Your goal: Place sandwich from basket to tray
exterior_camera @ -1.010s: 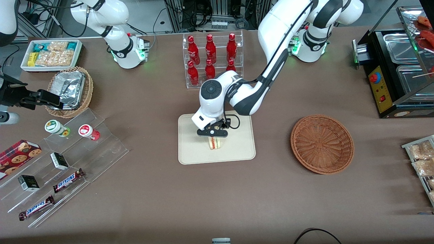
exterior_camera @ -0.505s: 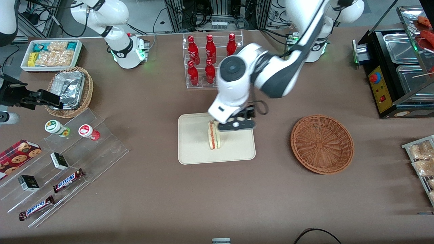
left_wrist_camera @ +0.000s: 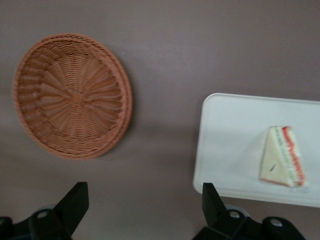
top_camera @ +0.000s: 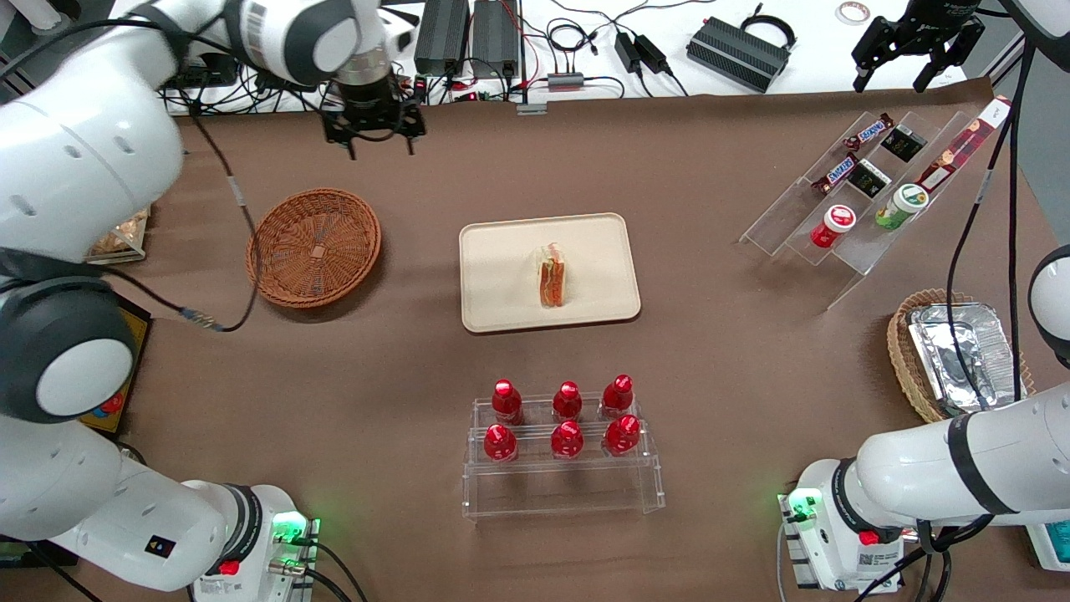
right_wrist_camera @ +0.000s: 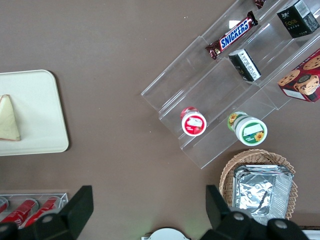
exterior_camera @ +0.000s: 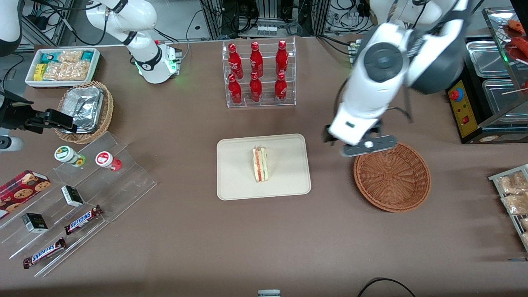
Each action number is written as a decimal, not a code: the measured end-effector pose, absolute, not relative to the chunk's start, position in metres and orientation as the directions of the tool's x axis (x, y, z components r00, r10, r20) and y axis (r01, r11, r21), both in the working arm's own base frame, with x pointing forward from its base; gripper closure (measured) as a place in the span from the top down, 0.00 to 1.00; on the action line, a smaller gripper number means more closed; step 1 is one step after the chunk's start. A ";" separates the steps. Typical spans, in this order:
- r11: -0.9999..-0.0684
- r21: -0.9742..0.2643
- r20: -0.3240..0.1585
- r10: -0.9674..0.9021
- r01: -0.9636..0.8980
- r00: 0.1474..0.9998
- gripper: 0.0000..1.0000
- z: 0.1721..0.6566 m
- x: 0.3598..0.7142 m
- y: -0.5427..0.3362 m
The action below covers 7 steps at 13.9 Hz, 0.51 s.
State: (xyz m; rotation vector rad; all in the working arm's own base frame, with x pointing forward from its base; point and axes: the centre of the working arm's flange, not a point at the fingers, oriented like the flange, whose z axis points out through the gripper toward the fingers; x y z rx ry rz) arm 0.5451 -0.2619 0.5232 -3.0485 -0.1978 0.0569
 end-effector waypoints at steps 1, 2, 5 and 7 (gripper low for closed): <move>-0.989 -0.095 -0.045 0.114 0.109 0.992 1.00 0.530 0.544 -0.242; -0.991 -0.097 -0.055 0.095 0.089 0.994 1.00 0.539 0.544 -0.221; -0.996 -0.091 -0.075 0.021 0.014 0.997 1.00 0.564 0.544 -0.162; -0.996 -0.085 -0.084 -0.011 -0.018 0.996 1.00 0.573 0.545 -0.130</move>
